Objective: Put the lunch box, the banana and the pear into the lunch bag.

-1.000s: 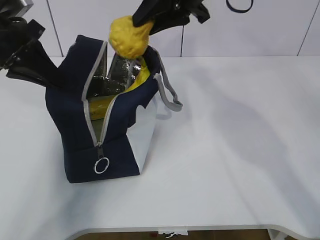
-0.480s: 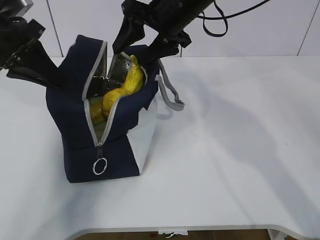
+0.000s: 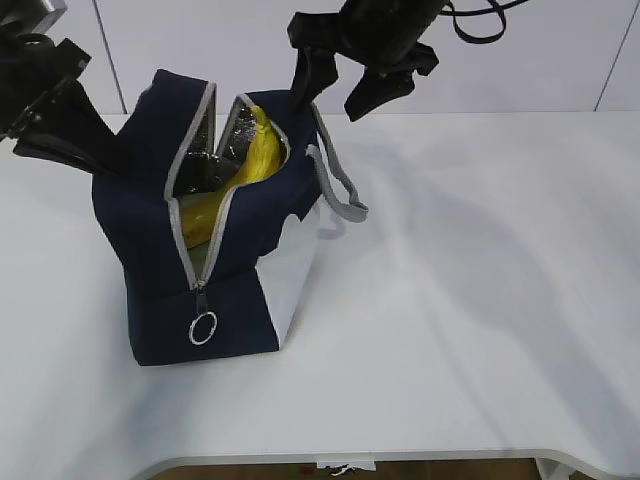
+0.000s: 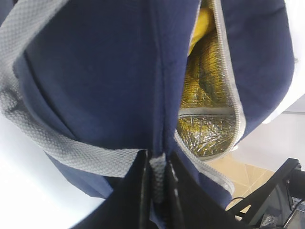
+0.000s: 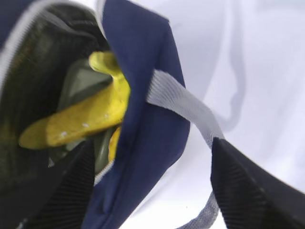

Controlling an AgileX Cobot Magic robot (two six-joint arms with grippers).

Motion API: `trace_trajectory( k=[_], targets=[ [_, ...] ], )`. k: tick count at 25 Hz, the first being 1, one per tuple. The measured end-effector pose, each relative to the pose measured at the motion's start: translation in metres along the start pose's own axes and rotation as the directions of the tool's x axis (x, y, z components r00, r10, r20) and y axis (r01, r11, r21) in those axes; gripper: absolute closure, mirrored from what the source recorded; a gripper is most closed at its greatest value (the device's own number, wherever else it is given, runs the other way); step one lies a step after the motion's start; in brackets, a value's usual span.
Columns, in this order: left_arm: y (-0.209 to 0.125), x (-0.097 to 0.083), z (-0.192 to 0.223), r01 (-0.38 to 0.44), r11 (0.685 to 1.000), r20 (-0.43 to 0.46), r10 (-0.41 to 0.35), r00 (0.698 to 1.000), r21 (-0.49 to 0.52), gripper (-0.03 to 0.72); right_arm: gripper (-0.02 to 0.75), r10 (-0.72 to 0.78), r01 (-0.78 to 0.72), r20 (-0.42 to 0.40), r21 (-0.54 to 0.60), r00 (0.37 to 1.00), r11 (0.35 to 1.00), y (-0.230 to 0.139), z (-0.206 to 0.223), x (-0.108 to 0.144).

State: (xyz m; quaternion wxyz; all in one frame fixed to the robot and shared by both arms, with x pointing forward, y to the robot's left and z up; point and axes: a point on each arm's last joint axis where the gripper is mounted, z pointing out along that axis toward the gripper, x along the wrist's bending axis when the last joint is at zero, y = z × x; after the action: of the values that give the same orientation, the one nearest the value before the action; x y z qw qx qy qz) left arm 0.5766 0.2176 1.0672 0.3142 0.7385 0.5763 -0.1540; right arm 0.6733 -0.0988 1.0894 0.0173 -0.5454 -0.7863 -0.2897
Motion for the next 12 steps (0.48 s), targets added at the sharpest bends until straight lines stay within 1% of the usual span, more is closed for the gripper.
trace_trajectory(
  k=[3,6,10,12],
  targets=[
    [0.0,0.0,0.0,0.0,1.0,0.0,0.0,1.0,0.0,0.671,0.158,0.015,-0.015,0.003,0.034,1.0,0.999,-0.005,0.008,-0.003],
    [0.0,0.0,0.0,0.0,1.0,0.0,0.0,1.0,0.0,0.671,0.172,0.039,-0.037,-0.018,0.071,0.999,0.997,-0.011,0.016,-0.005],
    [0.0,0.0,0.0,0.0,1.0,0.0,0.0,1.0,0.0,0.671,0.224,0.077,-0.069,-0.07,0.101,0.995,0.993,-0.014,0.028,-0.004],
    [0.0,0.0,0.0,0.0,1.0,0.0,0.0,1.0,0.0,0.671,0.273,0.086,-0.078,-0.079,0.108,0.993,0.991,-0.015,0.032,-0.004]
  ],
)
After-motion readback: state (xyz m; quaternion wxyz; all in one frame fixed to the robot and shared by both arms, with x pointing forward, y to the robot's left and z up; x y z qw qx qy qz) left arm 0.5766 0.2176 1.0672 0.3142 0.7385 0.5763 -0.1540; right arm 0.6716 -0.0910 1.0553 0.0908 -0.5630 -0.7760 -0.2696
